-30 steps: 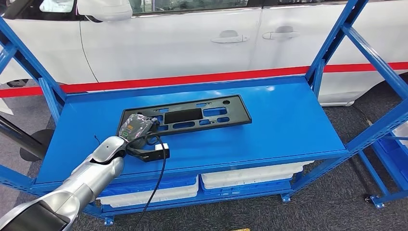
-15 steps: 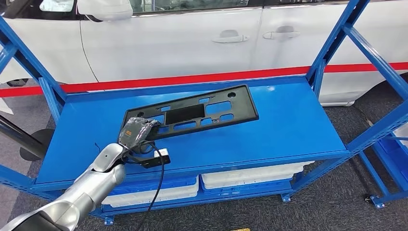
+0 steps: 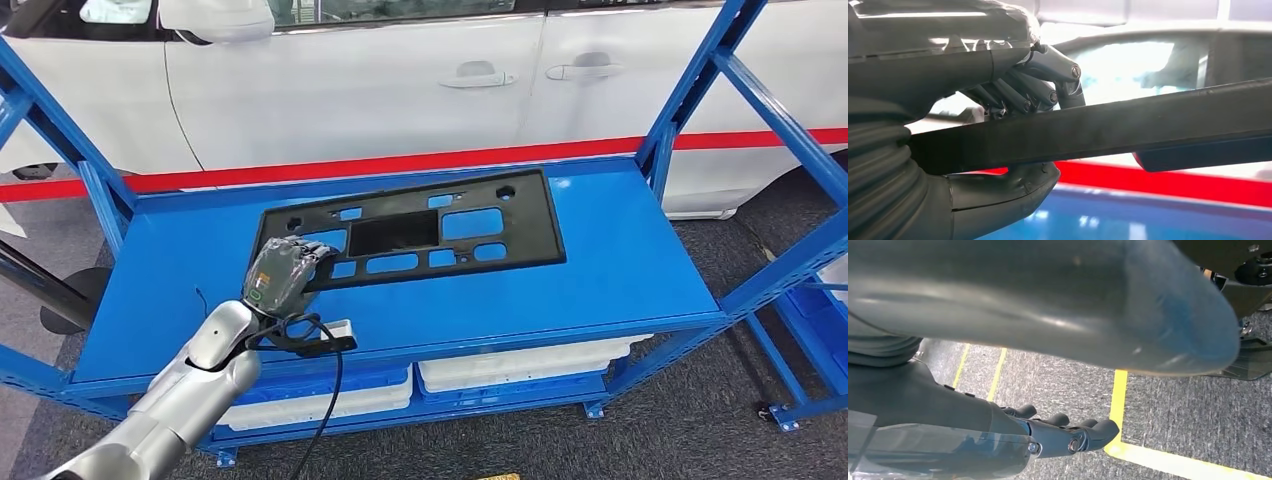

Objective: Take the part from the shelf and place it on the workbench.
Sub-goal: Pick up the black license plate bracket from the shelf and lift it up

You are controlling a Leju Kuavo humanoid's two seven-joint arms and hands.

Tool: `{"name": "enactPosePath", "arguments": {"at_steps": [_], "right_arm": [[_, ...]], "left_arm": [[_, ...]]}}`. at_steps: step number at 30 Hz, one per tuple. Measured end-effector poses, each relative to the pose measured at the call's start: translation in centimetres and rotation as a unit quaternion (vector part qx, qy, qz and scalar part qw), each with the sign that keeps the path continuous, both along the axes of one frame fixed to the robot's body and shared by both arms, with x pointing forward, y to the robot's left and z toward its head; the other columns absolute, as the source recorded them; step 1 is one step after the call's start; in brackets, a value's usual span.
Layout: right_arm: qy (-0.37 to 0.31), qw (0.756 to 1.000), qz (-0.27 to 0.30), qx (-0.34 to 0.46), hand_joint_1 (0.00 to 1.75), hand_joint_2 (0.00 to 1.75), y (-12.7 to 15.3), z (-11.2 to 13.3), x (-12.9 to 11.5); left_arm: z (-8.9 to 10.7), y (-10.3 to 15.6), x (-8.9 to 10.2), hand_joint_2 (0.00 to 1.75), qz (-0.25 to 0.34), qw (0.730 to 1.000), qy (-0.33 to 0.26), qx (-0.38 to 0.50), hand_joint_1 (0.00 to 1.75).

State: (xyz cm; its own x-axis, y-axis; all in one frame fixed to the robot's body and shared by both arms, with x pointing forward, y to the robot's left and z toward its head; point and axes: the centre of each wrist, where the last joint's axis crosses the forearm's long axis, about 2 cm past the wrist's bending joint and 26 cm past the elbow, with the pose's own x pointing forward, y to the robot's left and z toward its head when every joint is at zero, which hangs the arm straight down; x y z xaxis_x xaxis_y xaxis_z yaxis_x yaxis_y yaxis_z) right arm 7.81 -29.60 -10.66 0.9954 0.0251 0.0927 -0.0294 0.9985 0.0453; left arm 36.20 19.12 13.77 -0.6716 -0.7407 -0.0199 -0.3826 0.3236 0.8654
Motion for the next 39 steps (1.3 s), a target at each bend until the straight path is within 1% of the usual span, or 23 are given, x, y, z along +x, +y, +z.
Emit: {"name": "enactPosePath", "arguments": {"at_steps": [7,12,15,20,23,28,39], "right_arm": [[-0.004,1.0,-0.004,0.001,0.0,0.0,0.0,0.0,0.0],[-0.009,1.0,-0.007,-0.001,0.0,0.0,0.0,0.0,0.1],[-0.01,1.0,-0.009,-0.002,0.0,0.0,-0.1,0.0,0.1],[-0.01,1.0,-0.01,-0.002,0.0,0.0,-0.1,0.0,0.1],[-0.009,1.0,-0.013,-0.005,0.0,0.0,-0.1,0.0,0.0],[-0.013,1.0,-0.019,-0.003,0.0,0.0,0.1,0.0,0.1],[-0.009,0.999,-0.031,-0.002,0.0,0.0,0.3,-0.2,-1.0]], "left_arm": [[2.9,0.7,-1.6,1.75,-0.003,0.996,-0.08,-0.027,1.75],[4.8,1.5,-2.7,1.75,0.0,0.989,-0.15,-0.005,1.75],[5.6,1.9,-3.0,1.75,0.007,0.985,-0.175,0.002,1.75],[5.9,2.0,-3.1,1.75,0.01,0.983,-0.183,0.006,1.75],[5.9,2.6,-3.7,1.75,0.019,0.982,-0.19,0.011,1.75],[6.5,3.3,-4.1,1.75,0.029,0.977,-0.208,0.018,1.75],[6.1,4.5,-5.0,1.75,0.043,0.978,-0.205,0.022,1.75]]}}
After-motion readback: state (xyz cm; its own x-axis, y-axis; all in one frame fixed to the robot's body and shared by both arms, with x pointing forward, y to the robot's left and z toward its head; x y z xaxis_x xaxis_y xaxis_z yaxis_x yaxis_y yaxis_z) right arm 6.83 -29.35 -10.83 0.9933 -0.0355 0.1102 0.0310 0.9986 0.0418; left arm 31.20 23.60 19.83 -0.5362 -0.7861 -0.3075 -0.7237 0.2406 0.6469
